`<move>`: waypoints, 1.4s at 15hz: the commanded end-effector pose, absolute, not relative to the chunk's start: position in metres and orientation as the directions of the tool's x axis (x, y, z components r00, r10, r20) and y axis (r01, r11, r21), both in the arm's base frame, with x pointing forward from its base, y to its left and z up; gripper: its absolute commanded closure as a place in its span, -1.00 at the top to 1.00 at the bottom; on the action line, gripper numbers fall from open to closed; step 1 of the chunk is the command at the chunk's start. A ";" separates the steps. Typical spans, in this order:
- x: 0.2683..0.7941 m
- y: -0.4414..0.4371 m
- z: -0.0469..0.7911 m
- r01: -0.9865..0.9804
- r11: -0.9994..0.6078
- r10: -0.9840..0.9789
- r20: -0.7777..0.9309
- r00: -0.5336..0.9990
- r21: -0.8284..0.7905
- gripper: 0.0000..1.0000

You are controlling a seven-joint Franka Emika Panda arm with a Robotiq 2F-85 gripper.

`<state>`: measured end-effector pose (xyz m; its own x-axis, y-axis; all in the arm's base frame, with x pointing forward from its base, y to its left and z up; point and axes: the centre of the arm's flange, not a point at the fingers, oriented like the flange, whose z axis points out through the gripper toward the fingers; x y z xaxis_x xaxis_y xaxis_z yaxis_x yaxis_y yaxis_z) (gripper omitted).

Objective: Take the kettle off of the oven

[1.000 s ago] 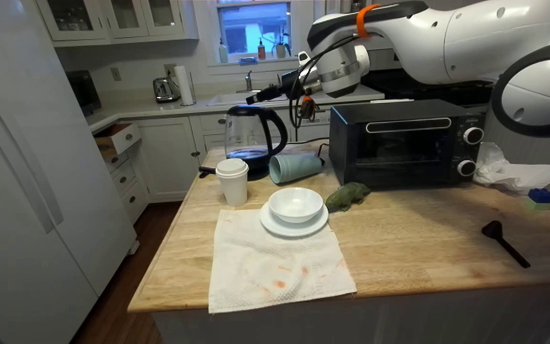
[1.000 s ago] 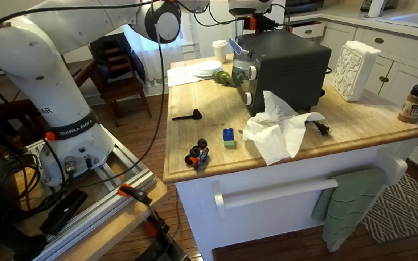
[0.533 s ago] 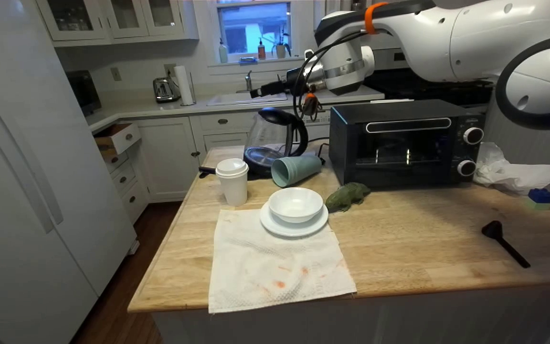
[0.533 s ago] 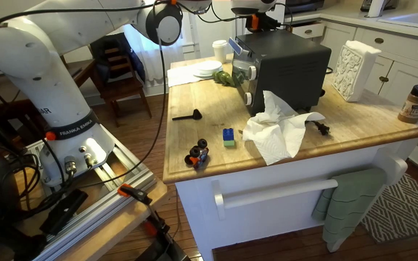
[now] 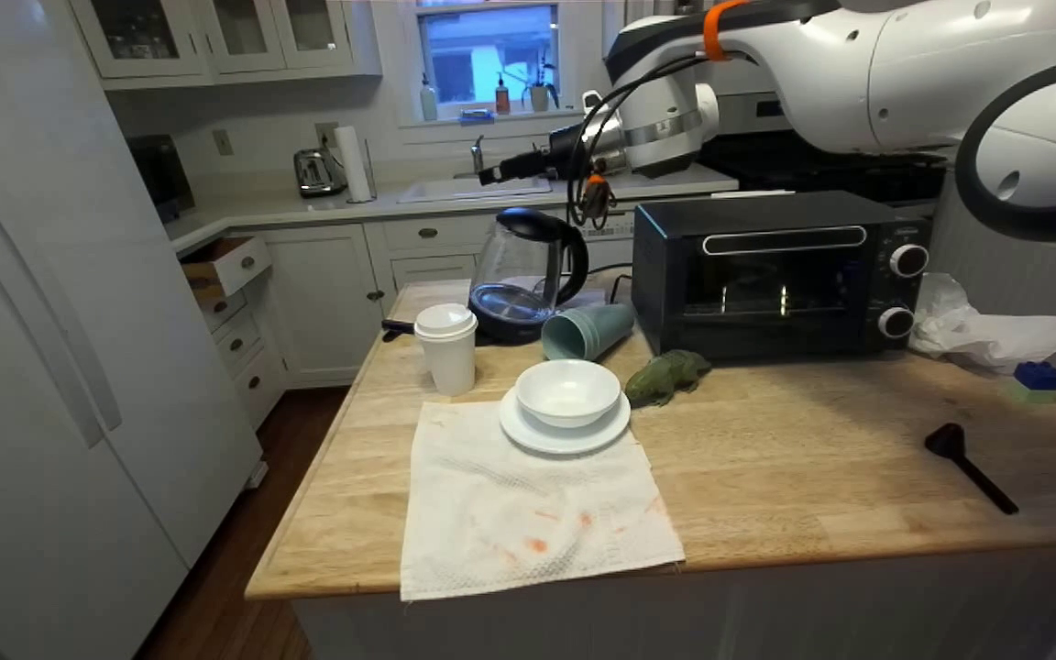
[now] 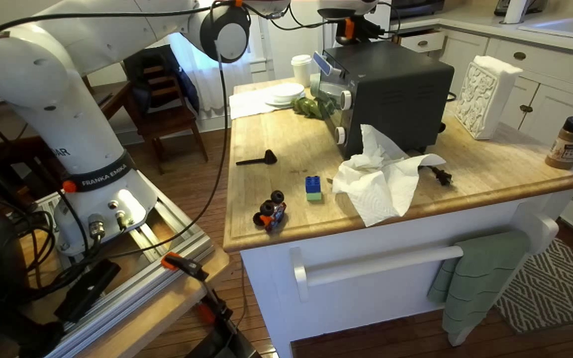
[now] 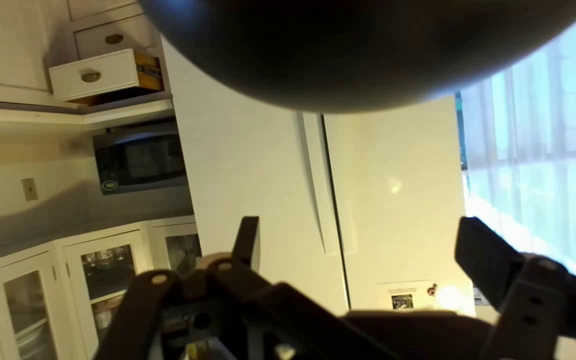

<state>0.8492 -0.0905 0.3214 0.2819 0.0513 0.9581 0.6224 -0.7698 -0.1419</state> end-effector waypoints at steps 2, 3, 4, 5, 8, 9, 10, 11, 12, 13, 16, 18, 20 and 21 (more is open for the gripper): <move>0.913 -0.105 0.367 0.695 -0.706 0.116 0.946 0.303 -0.136 1.00; 0.910 -0.108 0.377 0.710 -0.691 0.148 0.936 0.320 -0.133 1.00; 0.905 -0.112 0.392 0.732 -0.667 0.183 0.922 0.342 -0.139 1.00; 0.900 -0.115 0.403 0.750 -0.643 0.211 0.907 0.366 -0.153 1.00; 0.866 -0.118 0.436 0.778 -0.592 0.299 0.839 0.455 -0.211 1.00; 0.851 -0.116 0.447 0.779 -0.571 0.305 0.815 0.493 -0.258 1.00; 0.839 -0.115 0.457 0.760 -0.576 0.306 0.783 0.542 -0.301 1.00; 0.822 -0.114 0.465 0.730 -0.586 0.284 0.755 0.591 -0.351 1.00; 0.808 -0.115 0.473 0.697 -0.610 0.278 0.722 0.634 -0.378 1.00; 0.792 -0.117 0.480 0.661 -0.632 0.263 0.692 0.673 -0.403 1.00; 0.752 -0.131 0.496 0.540 -0.721 0.209 0.607 0.767 -0.434 1.00; 0.733 -0.145 0.509 0.455 -0.780 0.168 0.556 0.814 -0.430 1.00; 0.708 -0.162 0.520 0.377 -0.840 0.142 0.513 0.847 -0.390 1.00; 0.698 -0.169 0.526 0.333 -0.865 0.119 0.492 0.863 -0.375 1.00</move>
<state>0.7707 -0.1641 0.5176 0.8070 0.1603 0.5684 0.4438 -0.7995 -0.4047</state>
